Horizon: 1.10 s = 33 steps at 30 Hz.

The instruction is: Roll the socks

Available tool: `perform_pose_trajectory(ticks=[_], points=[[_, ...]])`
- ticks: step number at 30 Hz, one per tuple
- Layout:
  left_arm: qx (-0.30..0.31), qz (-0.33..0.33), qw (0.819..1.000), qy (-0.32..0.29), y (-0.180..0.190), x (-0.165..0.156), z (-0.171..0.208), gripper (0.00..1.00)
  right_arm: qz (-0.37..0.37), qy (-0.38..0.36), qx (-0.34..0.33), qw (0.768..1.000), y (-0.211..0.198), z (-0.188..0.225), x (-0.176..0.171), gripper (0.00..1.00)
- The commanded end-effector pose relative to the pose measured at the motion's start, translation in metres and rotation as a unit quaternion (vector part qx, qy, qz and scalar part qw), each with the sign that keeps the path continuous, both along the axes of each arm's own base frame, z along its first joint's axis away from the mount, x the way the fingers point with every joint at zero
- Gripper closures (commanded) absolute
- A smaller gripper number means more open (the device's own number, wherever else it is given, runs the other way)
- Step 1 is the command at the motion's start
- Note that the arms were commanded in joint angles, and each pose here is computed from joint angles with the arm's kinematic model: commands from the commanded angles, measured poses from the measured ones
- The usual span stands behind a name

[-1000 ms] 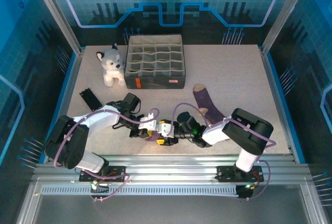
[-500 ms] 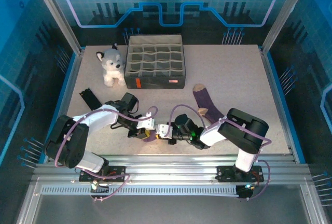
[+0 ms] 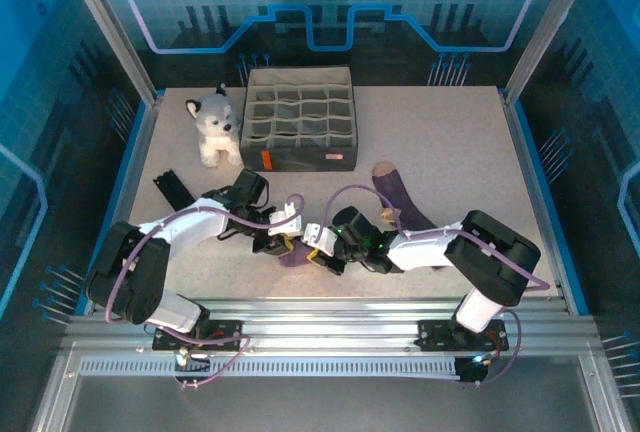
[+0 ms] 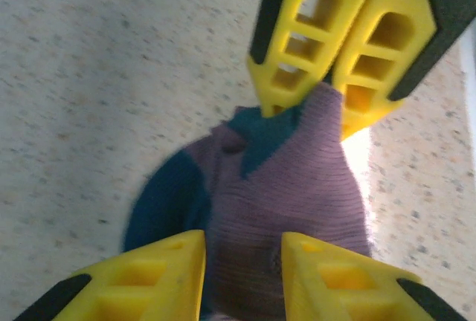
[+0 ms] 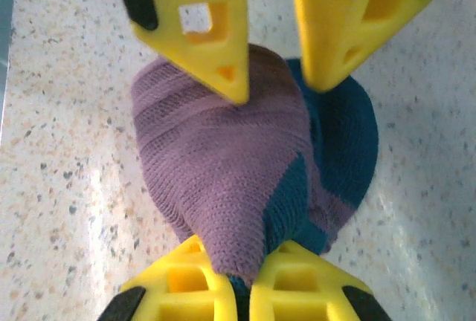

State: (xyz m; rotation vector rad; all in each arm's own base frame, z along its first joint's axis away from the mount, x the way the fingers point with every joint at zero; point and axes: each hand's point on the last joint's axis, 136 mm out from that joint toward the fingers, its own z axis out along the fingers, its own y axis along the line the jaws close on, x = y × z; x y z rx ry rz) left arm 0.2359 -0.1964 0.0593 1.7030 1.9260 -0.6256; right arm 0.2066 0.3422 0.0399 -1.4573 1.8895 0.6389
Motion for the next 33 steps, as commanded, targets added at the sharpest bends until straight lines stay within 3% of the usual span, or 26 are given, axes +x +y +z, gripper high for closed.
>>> perform_pose_trajectory(ticks=[1, 10, 21, 26, 30, 31, 32, 33], points=[[-0.03, -0.008, 0.996, -0.08, -0.012, 0.021, 0.025, 0.67, -0.006, 0.097, -0.047, 0.994, -0.014, -0.005, -0.014, 1.0], [-0.021, 0.034, 0.985, -0.167, 0.009, 0.02, 0.045, 0.64, -0.012, 0.18, -0.079, 0.981, -0.014, 0.006, -0.001, 1.0], [0.006, 0.026, 0.969, -0.244, 0.01, -0.021, 0.047, 0.59, -0.021, 0.245, -0.096, 0.965, -0.012, 0.008, 0.008, 1.0], [0.012, 0.001, 0.973, -0.231, -0.006, -0.034, 0.041, 0.57, -0.036, 0.272, -0.091, 0.957, -0.016, 0.008, 0.016, 1.0], [0.051, 0.042, 0.975, -0.212, -0.01, -0.022, 0.027, 0.55, -0.043, 0.288, -0.093, 0.952, -0.02, 0.008, 0.018, 1.0], [0.058, 0.051, 0.976, -0.202, -0.012, -0.02, 0.023, 0.51, -0.045, 0.291, -0.094, 0.951, -0.021, 0.008, 0.019, 1.0], [0.06, 0.054, 0.978, -0.195, -0.016, -0.02, 0.021, 0.31, -0.047, 0.295, -0.095, 0.95, -0.022, 0.008, 0.019, 1.0], [0.059, 0.053, 0.978, -0.193, -0.02, -0.021, 0.02, 0.01, -0.049, 0.297, -0.096, 0.949, -0.023, 0.008, 0.019, 1.0]])
